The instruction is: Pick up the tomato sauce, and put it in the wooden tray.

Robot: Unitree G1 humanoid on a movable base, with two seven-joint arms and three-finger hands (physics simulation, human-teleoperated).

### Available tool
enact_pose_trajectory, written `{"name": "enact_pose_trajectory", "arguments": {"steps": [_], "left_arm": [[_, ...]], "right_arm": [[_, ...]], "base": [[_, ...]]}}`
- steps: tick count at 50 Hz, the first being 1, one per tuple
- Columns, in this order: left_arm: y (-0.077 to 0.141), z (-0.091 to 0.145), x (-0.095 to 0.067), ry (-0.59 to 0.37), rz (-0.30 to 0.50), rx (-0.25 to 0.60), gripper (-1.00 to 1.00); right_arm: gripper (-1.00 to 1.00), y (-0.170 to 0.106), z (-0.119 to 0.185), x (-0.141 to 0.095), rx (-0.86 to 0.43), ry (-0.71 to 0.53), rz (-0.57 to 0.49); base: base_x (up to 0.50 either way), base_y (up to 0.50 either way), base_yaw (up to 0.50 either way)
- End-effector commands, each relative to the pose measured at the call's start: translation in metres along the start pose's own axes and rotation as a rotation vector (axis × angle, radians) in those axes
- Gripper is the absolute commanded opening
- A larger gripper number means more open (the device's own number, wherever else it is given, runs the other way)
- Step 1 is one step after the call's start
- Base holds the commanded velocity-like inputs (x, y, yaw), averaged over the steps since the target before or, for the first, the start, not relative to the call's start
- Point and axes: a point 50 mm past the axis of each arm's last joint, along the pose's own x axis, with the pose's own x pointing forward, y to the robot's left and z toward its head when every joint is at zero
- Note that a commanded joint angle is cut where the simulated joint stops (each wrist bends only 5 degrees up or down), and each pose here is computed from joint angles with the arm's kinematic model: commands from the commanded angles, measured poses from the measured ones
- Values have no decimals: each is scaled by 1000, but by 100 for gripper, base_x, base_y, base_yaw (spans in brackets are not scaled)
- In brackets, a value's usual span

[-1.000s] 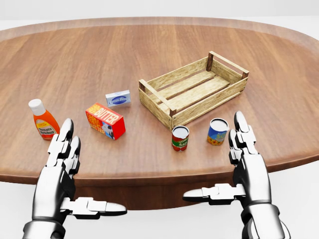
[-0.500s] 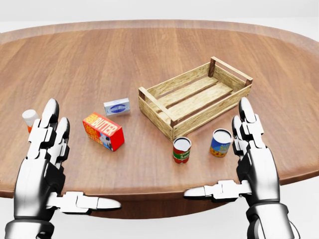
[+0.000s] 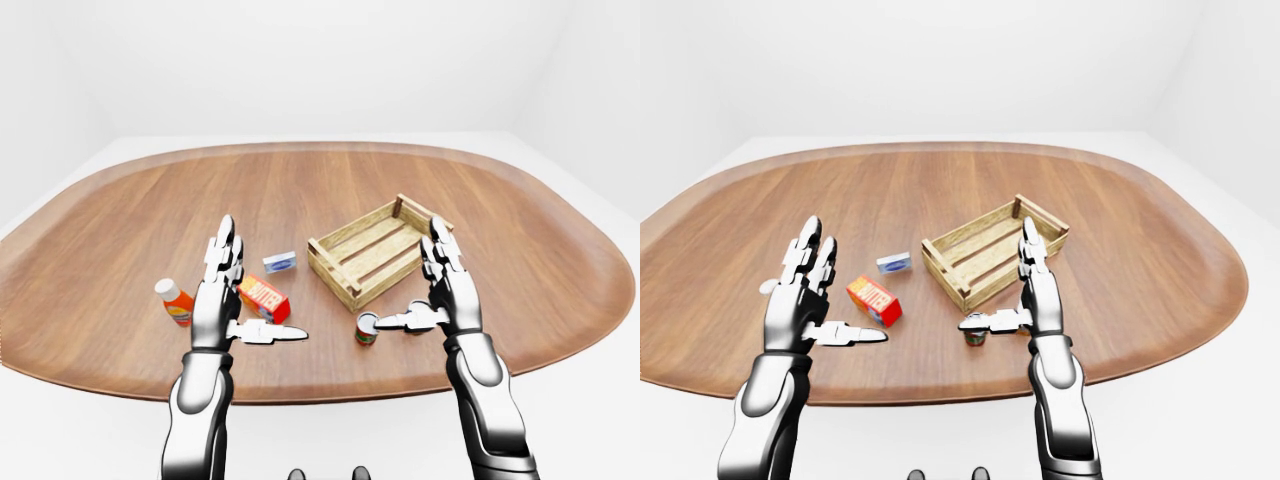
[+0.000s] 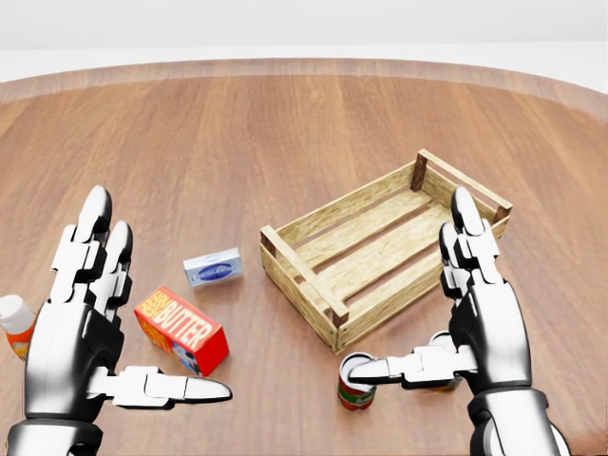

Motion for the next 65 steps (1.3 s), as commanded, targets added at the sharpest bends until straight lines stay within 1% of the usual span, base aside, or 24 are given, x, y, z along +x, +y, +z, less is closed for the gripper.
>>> {"name": "enact_pose_trajectory", "arguments": {"steps": [1,5,11,18,29,35,38,48,51,56,58,65], "left_arm": [[0,2,0,-7,0,0,100],[0,-1,0,5,-1,0,100],[0,0,-1,-1,-2,0,100],[0,-2,0,7,-2,-1,100],[0,-2,0,10,-3,1,100],[0,1,-1,-2,-3,2,100],[-1,-2,0,8,-5,1,100],[-1,-3,0,15,-6,0,100],[-1,-5,0,22,-7,0,100],[-1,-6,0,24,-8,-1,100],[-1,-5,0,19,-8,0,100],[-1,-5,0,21,-8,1,100]], "right_arm": [[100,1,-1,-1,-3,4,3],[100,0,-2,-1,-4,8,2],[100,0,-5,0,-4,22,3],[100,1,-2,-1,-6,8,3],[100,0,-4,0,-4,20,1],[100,1,-2,0,2,7,1],[100,0,-7,1,1,28,2],[100,-1,-7,1,-2,28,-3],[100,-1,-4,0,15,16,1],[100,0,-4,1,-5,17,5],[100,0,-5,0,19,18,7],[100,1,-7,0,5,28,9]], "base": [[50,0,0],[50,0,0],[50,0,0],[50,0,0],[47,0,0],[0,0,0],[0,0,0],[0,0,0],[0,50,0],[0,46,0],[0,1,0],[0,0,0]]}}
